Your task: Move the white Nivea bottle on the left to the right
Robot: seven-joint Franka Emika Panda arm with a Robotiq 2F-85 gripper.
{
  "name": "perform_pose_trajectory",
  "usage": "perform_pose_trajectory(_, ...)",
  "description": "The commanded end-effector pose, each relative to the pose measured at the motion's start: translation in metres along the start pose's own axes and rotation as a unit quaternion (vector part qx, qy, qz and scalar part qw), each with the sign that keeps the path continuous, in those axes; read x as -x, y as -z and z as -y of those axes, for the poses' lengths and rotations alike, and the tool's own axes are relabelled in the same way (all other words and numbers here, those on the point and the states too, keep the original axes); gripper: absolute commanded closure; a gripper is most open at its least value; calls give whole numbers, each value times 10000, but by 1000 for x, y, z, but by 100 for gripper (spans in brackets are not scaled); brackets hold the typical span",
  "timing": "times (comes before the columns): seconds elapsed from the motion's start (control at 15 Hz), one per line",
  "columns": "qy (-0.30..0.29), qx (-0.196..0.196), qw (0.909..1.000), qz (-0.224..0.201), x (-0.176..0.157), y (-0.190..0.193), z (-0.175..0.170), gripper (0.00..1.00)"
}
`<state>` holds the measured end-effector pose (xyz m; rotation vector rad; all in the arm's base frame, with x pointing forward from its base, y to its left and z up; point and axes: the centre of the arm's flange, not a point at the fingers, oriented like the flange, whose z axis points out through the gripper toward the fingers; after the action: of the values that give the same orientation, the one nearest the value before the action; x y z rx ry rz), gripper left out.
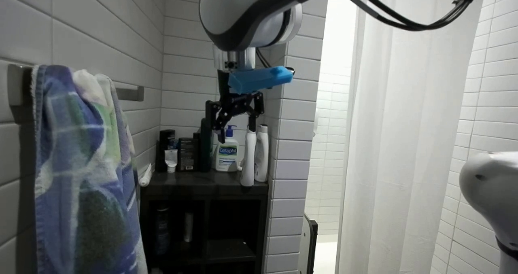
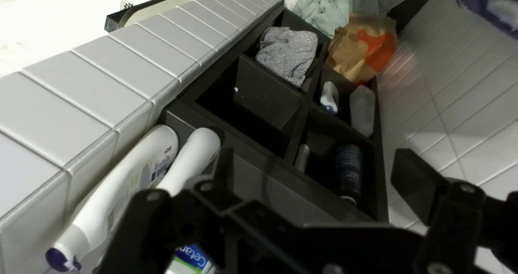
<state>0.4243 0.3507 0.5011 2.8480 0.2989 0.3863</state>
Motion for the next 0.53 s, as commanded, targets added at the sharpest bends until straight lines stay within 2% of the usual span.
perform_pose_trajectory(0.0,781,-456,9953,338,22,17,-13,0)
perform_pose_trajectory(0.47,1924,-445,9697,1440,59,18,-21,0)
